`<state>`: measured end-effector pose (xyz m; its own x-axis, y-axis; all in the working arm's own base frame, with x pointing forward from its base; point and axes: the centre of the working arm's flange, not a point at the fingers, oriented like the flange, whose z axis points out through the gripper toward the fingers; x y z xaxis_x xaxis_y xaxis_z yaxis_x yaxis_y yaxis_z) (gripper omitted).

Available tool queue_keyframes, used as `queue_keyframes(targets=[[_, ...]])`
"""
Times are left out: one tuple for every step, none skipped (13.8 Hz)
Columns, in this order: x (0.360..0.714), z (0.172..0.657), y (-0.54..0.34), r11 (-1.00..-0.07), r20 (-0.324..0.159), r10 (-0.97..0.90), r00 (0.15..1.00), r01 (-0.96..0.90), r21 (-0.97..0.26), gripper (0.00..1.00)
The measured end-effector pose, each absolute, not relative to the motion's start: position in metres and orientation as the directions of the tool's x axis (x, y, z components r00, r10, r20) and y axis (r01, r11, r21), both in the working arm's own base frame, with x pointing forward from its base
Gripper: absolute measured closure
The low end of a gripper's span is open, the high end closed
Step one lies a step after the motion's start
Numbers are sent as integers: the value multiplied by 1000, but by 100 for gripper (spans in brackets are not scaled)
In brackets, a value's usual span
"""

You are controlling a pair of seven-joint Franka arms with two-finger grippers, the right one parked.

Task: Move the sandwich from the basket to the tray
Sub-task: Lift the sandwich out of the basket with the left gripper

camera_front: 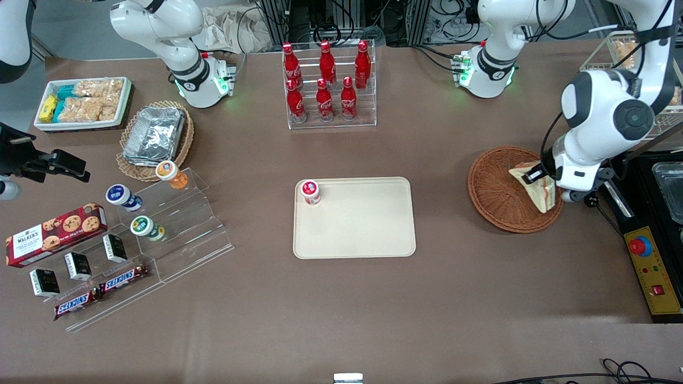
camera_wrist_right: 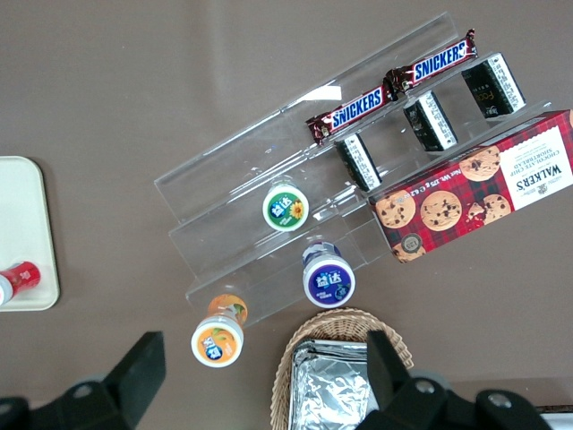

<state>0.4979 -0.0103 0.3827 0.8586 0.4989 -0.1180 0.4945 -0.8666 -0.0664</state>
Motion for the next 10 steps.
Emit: queue_keyframes(targets=[[504, 403, -12, -882, -120, 472, 874, 467, -64, 67], [511, 423, -13, -898, -117, 440, 891, 436, -60, 67], [516, 441, -14, -916, -111, 402, 909, 399, -53, 67], [520, 456, -14, -934, -105, 358, 928, 355, -45, 67], [523, 468, -14, -951, -100, 309, 946, 307, -37, 67], [526, 478, -14, -966, -97, 259, 961, 258, -31, 67], [527, 483, -16, -976, -94, 217, 972, 216, -26, 67], [527, 485, -24, -984, -93, 179, 979, 177, -25, 67], [527, 484, -38, -990, -97, 144, 985, 142, -26, 67], [526, 481, -57, -994, -103, 107, 989, 105, -29, 67]])
